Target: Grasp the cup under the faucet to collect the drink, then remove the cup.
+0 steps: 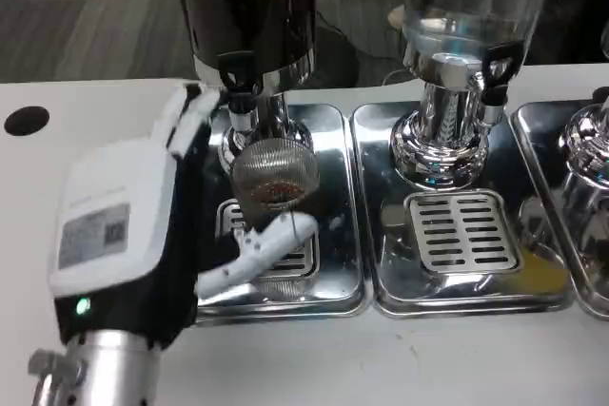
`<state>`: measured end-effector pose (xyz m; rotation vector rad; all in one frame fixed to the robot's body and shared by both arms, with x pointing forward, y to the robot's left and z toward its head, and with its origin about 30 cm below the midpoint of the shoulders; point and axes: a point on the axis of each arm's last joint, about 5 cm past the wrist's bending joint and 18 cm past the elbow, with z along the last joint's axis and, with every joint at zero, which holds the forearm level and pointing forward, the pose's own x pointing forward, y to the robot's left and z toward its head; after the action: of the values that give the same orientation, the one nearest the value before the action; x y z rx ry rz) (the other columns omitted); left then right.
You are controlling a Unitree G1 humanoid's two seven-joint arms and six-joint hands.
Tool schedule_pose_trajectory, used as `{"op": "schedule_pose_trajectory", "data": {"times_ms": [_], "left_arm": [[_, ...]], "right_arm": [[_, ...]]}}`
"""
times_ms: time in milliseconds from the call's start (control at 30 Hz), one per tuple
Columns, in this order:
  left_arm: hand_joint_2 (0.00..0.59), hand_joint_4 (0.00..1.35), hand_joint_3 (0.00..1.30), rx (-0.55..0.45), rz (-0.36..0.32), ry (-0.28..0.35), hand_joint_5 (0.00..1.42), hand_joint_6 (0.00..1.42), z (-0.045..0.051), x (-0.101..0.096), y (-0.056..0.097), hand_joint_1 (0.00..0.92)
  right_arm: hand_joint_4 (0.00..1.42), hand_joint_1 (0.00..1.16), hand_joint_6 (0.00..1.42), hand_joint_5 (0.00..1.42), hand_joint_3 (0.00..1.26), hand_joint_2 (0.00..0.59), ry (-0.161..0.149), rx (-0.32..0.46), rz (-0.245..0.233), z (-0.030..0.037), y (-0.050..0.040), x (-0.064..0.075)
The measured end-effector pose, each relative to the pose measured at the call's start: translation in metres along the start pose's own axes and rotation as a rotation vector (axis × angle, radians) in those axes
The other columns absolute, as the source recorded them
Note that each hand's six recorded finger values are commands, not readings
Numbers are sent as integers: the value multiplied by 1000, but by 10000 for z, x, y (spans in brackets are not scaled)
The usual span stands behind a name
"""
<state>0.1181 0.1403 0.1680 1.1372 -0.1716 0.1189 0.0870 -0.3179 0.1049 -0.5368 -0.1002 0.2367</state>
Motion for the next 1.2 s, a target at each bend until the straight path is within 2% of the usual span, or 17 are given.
{"op": "schedule_pose_trajectory", "data": {"times_ms": [133, 400, 533, 767, 900, 1000, 1067, 1133, 1200], "left_arm": [[29, 96, 195, 33, -31, 25, 249, 537, -36, -140, 13, 7], [29, 88, 195, 91, -107, 81, 221, 522, -175, -340, 30, 0], [32, 87, 195, 86, -151, 97, 220, 520, -229, -440, 30, 0], [36, 86, 203, 69, -205, 64, 219, 519, -194, -559, -8, 0], [36, 86, 204, 52, -235, 45, 219, 518, -147, -615, -42, 0], [36, 86, 204, 41, -257, 52, 219, 518, -132, -660, -77, 0], [37, 86, 201, 37, -264, 49, 219, 518, -124, -676, -83, 0], [37, 85, 199, 35, -271, 56, 219, 518, -122, -707, -90, 0], [40, 82, 198, 41, -276, 57, 219, 518, -121, -722, -95, 0]], "right_arm": [[90, 574, 43, 110, 216, 135, 8, 43, 15, -21, -33, 83], [87, 571, 25, 97, 212, 128, 23, 104, 59, -52, -62, 237], [87, 564, 40, 106, 212, 125, 10, 100, 73, -59, -95, 355], [106, 566, 46, 116, 192, 99, -27, 56, 96, 17, -160, 544], [136, 572, 74, 145, 178, 95, -72, 61, 131, 114, -99, 653], [124, 573, 93, 145, 164, 95, -110, 74, 164, 210, -12, 727], [104, 573, 107, 143, 155, 95, -119, 74, 176, 246, 27, 744], [66, 573, 114, 133, 112, 95, -136, 85, 194, 287, 107, 748], [22, 568, 129, 122, 85, 92, -139, 92, 211, 312, 174, 756]]}}
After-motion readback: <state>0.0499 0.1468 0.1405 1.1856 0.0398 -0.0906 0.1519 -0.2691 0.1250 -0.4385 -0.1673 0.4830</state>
